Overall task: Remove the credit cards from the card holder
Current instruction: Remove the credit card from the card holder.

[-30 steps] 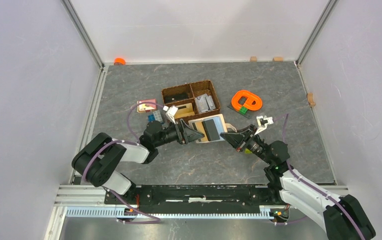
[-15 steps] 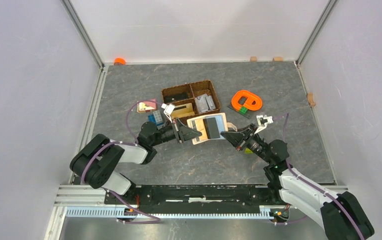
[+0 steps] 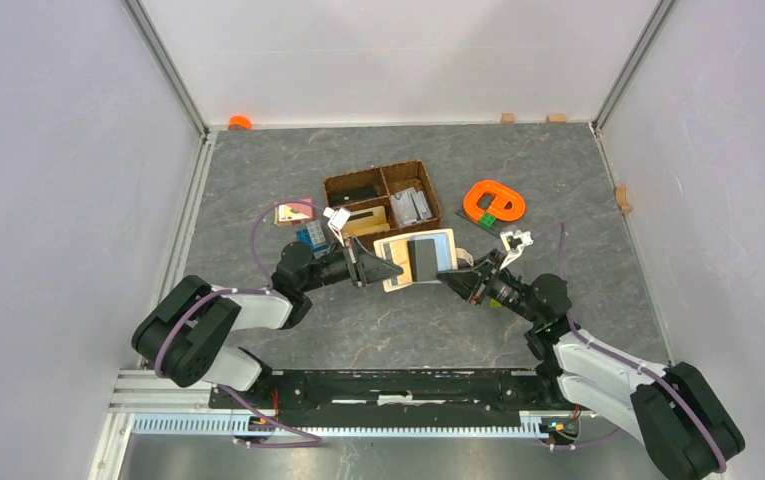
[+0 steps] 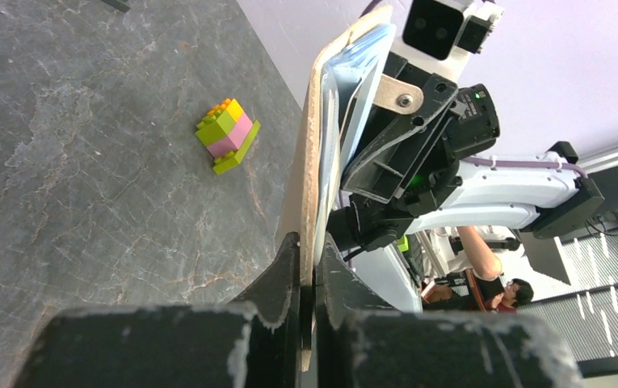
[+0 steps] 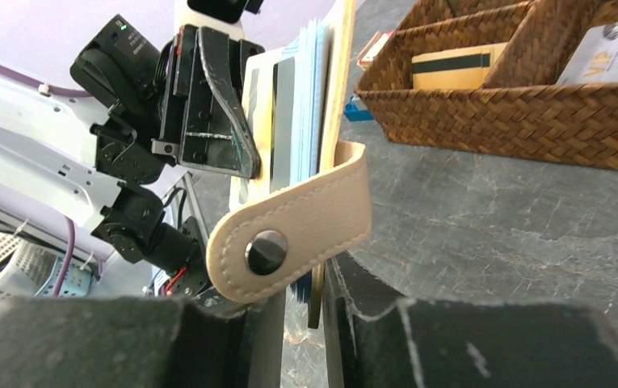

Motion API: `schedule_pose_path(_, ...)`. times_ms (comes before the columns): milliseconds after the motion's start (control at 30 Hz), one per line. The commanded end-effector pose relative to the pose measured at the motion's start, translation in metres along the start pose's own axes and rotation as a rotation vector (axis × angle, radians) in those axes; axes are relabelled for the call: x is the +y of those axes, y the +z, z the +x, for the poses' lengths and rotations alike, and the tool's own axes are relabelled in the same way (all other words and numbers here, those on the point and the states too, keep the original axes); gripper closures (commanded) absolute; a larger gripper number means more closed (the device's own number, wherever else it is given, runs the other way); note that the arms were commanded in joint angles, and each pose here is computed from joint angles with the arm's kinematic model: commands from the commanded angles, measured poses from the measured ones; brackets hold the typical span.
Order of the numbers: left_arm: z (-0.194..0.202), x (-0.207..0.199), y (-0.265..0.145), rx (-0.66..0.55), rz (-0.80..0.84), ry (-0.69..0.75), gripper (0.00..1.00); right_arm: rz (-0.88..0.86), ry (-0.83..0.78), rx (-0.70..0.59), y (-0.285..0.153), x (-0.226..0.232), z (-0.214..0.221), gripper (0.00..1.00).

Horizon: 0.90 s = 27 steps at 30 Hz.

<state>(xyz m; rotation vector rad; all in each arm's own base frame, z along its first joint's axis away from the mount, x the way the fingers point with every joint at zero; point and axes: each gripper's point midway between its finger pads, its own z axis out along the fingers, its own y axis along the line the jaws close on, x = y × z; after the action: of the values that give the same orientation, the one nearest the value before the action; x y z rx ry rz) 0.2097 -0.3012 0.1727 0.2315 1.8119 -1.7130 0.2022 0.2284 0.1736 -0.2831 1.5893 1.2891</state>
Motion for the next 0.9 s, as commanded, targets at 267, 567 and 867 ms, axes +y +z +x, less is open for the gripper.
schedule_pose_path(267,-0.017,-0.04,0.001,-0.02,0.136,0.035,0.98,-0.112,-0.049,0.008,0.005,0.02,-0.007,0.46)
schedule_pose_path(567,-0.014,-0.042,0.003,-0.007,0.142,0.041,0.98,-0.132,-0.055,-0.002,0.002,0.024,-0.006,0.17)
schedule_pose_path(867,-0.004,-0.051,0.01,0.037,0.179,0.03,0.98,-0.14,-0.043,0.007,0.003,0.024,-0.004,0.12)
